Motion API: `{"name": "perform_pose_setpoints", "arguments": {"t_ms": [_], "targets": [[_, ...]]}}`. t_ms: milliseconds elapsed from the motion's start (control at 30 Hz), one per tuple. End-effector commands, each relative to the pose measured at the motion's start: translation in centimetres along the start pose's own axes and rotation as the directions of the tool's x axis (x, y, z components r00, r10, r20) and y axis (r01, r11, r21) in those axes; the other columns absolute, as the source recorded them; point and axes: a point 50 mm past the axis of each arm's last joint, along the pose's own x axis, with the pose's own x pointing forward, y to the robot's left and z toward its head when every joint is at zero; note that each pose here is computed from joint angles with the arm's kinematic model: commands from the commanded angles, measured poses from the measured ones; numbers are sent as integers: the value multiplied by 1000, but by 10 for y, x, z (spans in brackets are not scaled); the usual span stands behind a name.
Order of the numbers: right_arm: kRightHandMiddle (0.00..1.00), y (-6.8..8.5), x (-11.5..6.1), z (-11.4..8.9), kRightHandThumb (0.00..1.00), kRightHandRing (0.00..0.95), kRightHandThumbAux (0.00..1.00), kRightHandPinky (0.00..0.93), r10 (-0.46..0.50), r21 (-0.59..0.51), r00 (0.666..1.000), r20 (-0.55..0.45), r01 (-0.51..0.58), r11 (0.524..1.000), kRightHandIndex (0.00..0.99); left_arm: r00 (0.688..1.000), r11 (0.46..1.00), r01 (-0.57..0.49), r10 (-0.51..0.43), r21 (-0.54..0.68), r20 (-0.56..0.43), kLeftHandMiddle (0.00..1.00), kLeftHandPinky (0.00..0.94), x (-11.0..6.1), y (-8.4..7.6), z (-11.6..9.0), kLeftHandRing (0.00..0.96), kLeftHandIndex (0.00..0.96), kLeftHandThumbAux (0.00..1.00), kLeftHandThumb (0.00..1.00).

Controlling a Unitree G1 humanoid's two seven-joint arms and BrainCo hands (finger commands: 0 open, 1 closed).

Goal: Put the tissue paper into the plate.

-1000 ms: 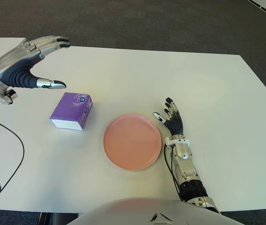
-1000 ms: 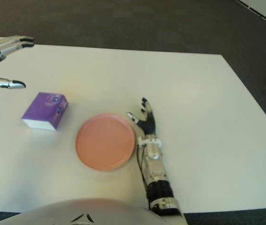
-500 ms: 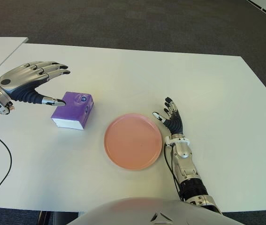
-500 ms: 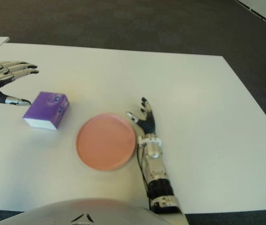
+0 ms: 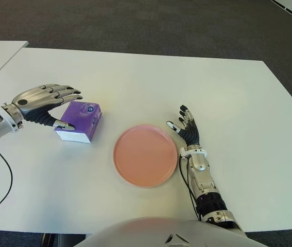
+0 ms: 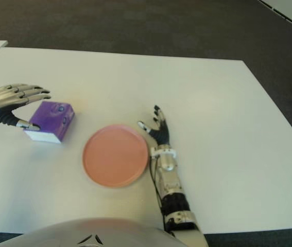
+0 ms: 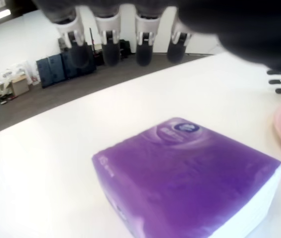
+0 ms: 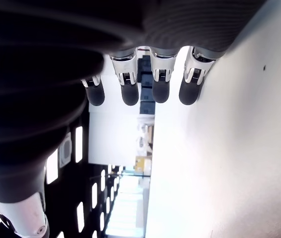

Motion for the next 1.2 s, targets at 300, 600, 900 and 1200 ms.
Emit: {"name": "perform_pose_setpoints", "arguments": {"t_ms": [300,600,900,1200], "targets": [[25,-1,-13,-28,135,32,719,71,-2,1,989,-148,2,1000,0,997,997,75,-76,32,34,0,0,16,-25,10,0,0,122,336],[27,-2,-13,-28,149,34,726,77,-5,6,990,-142,6,1000,0,995,996,83,-84,8,53,0,0,24,-29,13,0,0,117,314],[26,-3,-14,-27,156,33,711,69,-9,6,991,-135,10,1000,0,995,997,78,-78,0,65,0,0,28,-24,14,0,0,109,340],[25,-4,-15,-27,156,31,708,73,-12,7,992,-129,13,1000,0,995,997,77,-77,3,69,0,0,31,-24,15,0,0,103,342]]}}
